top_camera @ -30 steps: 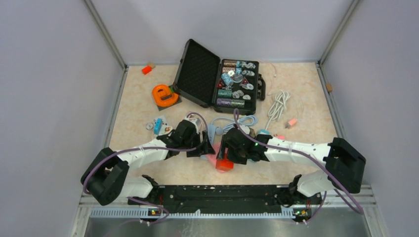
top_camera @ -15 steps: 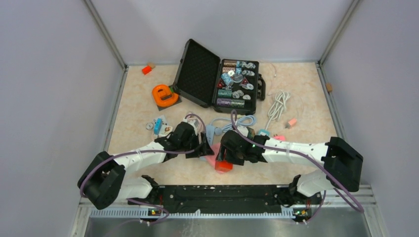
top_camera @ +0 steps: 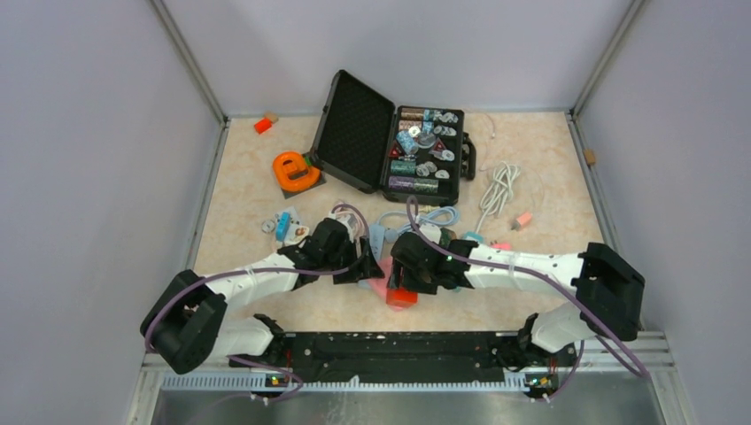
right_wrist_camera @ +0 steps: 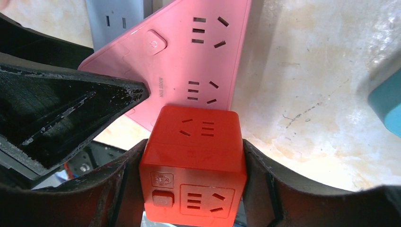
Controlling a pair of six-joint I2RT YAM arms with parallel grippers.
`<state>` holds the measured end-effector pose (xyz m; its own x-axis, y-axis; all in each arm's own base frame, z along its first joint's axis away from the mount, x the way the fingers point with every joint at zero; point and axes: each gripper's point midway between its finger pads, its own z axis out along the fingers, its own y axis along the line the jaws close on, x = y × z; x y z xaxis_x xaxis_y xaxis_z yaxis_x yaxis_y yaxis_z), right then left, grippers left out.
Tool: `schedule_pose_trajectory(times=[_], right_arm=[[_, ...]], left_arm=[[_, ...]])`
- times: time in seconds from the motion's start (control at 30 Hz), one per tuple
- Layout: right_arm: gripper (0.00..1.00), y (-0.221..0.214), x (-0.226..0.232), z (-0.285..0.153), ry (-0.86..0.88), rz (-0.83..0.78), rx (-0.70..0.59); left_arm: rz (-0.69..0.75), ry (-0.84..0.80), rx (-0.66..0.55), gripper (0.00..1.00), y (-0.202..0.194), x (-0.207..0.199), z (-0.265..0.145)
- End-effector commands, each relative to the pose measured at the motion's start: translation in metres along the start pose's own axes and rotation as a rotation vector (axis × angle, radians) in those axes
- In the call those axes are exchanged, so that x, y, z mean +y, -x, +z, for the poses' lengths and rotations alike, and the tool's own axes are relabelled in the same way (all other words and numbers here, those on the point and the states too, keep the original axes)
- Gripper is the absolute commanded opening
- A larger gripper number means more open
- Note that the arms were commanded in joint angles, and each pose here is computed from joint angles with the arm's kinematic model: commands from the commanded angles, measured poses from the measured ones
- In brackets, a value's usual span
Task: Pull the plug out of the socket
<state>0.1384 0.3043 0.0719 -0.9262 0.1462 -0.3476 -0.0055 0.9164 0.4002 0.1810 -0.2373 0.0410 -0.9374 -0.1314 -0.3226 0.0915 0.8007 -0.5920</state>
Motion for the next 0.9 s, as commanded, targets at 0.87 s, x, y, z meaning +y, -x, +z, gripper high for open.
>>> schedule_pose_trajectory(times=[0.87], right_arm=[[0.0,0.032,0.069,-0.031,0.303,-0.13,-0.083]], left_arm=[[0.02,0.194,0.058,0.55,-0.017,0.048,0.01]])
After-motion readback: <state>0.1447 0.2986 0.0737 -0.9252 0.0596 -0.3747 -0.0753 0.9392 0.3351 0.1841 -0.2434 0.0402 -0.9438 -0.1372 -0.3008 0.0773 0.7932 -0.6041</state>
